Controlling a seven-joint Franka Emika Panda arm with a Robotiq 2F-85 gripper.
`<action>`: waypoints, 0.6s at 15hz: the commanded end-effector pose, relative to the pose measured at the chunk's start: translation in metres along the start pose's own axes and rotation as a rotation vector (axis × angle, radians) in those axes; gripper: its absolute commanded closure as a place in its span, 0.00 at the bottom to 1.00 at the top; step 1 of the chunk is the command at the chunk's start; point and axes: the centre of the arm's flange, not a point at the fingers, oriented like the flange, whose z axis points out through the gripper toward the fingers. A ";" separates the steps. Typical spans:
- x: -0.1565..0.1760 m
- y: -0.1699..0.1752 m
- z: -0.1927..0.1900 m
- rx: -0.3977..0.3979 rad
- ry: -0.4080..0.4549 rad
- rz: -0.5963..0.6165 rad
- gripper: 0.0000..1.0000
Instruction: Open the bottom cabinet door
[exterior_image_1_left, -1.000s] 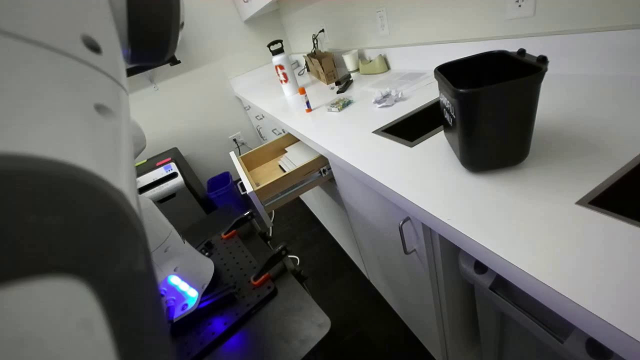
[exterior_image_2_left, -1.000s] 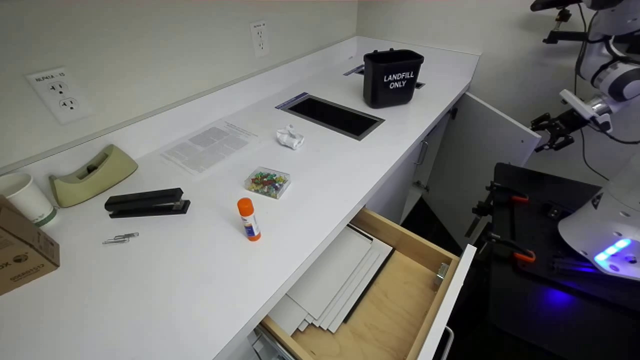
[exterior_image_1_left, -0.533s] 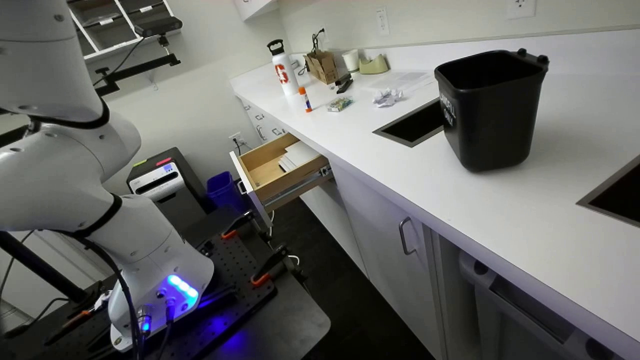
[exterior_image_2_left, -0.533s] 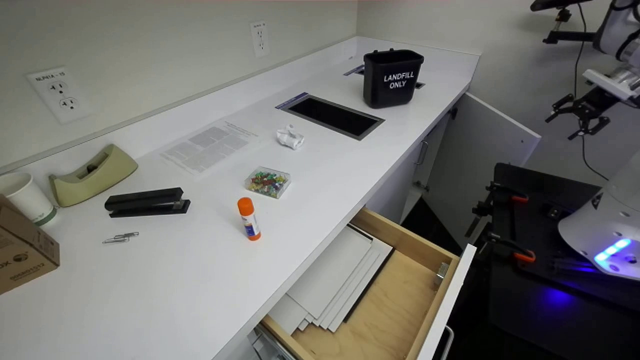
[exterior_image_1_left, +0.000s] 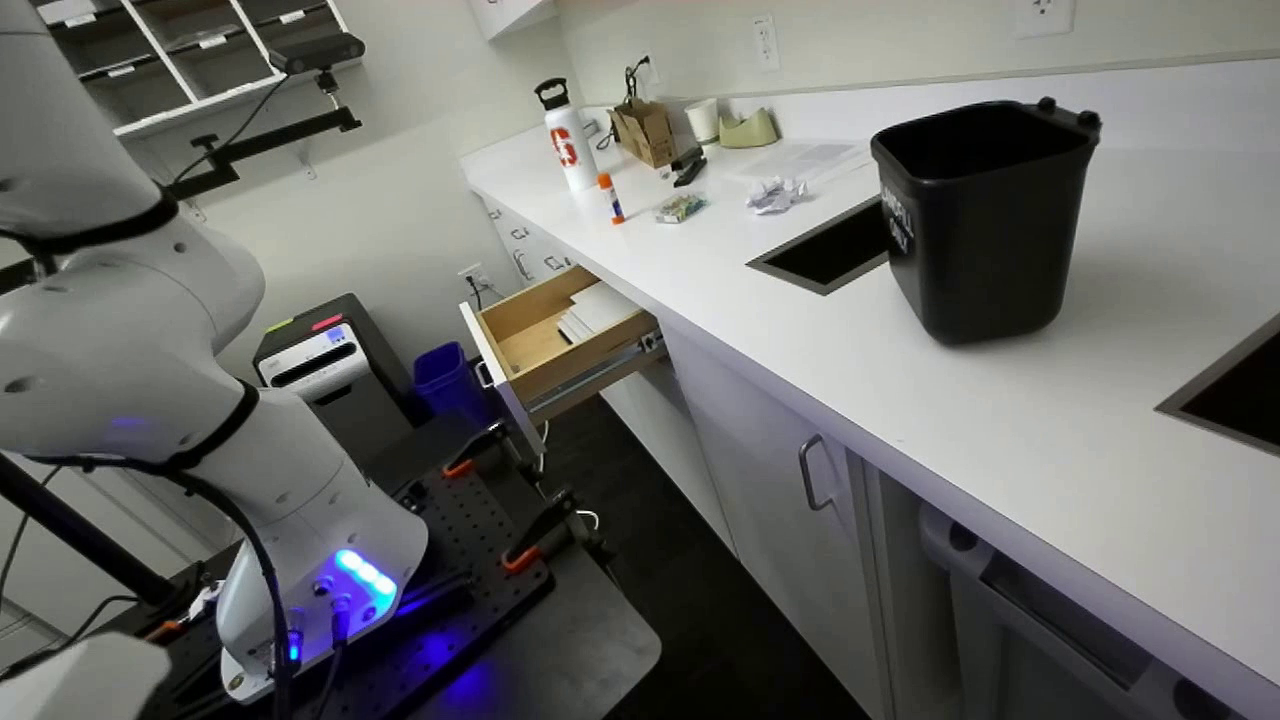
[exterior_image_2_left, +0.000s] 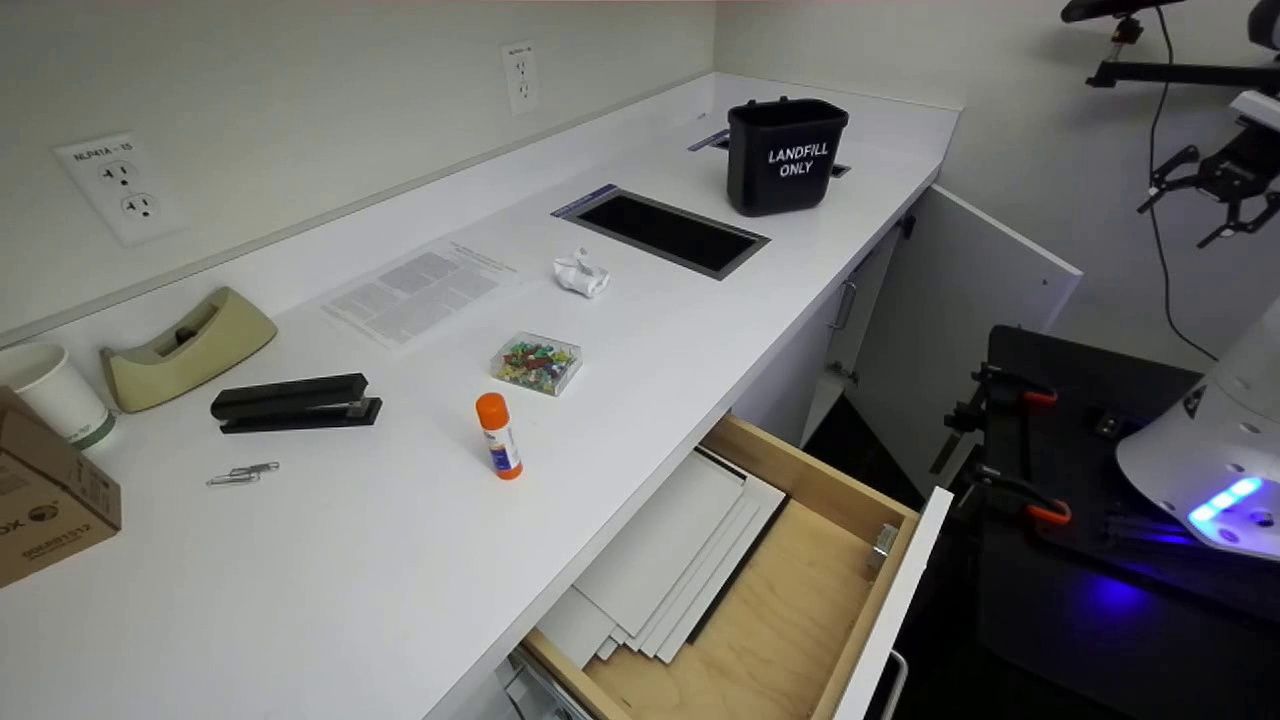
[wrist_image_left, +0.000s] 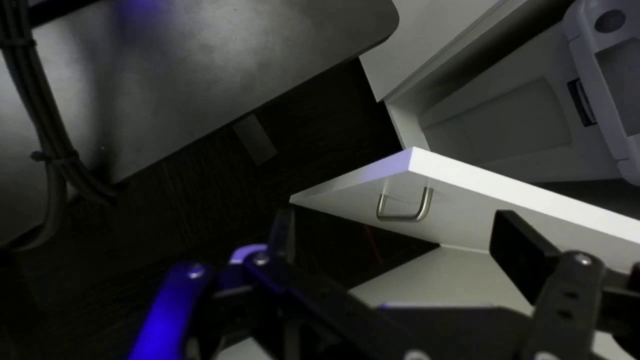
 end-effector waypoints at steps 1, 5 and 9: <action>-0.070 0.000 -0.028 0.064 0.011 -0.137 0.00; -0.089 -0.017 -0.047 0.086 -0.005 -0.344 0.00; -0.123 -0.049 -0.062 0.080 -0.025 -0.520 0.00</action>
